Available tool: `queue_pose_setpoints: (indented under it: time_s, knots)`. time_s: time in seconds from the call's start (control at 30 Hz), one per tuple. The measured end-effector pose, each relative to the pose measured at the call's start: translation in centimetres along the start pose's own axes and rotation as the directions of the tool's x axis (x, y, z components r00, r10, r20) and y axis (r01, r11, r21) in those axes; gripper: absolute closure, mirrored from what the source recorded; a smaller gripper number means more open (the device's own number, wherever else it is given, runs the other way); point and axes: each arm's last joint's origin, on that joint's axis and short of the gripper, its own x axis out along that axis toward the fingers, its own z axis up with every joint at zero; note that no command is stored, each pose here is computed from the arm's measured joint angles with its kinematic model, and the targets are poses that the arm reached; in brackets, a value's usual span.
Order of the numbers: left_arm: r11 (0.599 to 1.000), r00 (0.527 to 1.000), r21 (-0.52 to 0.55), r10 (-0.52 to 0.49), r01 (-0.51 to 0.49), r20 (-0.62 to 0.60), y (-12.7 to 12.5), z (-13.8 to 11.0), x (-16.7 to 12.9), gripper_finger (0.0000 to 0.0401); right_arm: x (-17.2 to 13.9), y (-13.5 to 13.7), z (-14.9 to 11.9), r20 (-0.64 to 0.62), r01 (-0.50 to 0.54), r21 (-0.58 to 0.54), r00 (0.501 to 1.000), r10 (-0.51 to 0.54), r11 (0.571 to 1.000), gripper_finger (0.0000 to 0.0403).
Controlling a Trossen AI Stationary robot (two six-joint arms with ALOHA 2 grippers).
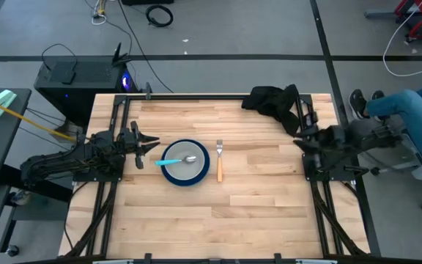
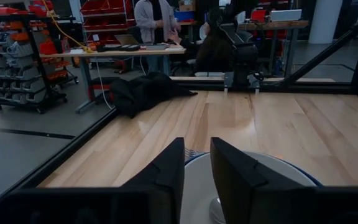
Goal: Set table place
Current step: Return to Home Position
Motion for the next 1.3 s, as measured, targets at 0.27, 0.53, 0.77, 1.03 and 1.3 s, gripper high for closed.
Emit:
queue_pose_setpoints:
  time_s: [0.27, 0.53, 0.77, 1.03, 1.3]
  knots:
    - [1.000, 1.000, 0.000, 0.000, 0.000, 0.000, 0.0, 0.0, 0.0, 0.0311, -1.2, -0.9, -1.6, 0.021, 0.309, -0.002, 0.951, -0.309, 0.951, 0.0314]
    - [1.000, 1.000, 0.000, -0.001, 0.001, 0.000, 0.0, 0.0, 0.0, 0.0318, -3.6, -1.3, 0.1, 0.066, 0.242, 0.024, 0.968, -0.244, 0.970, 0.0314]
    - [1.000, 1.000, 0.000, 0.000, 0.000, 0.000, 0.0, 0.0, 0.0, 0.0310, -2.6, -0.7, -2.1, -0.032, 0.183, -0.003, 0.983, -0.183, 0.983, 0.0314]
    - [1.000, 1.000, 0.000, 0.000, 0.000, 0.001, 0.0, 0.0, 0.0, 0.0318, -2.5, -0.1, -5.0, -0.084, 0.128, 0.093, 0.989, -0.120, 0.987, 0.0314]
    - [1.000, 1.000, 0.000, 0.000, 0.000, 0.001, 0.0, 0.0, 0.0, 0.0310, -2.7, 0.3, -7.7, -0.092, 0.106, 0.112, 0.991, -0.096, 0.988, 0.0314]
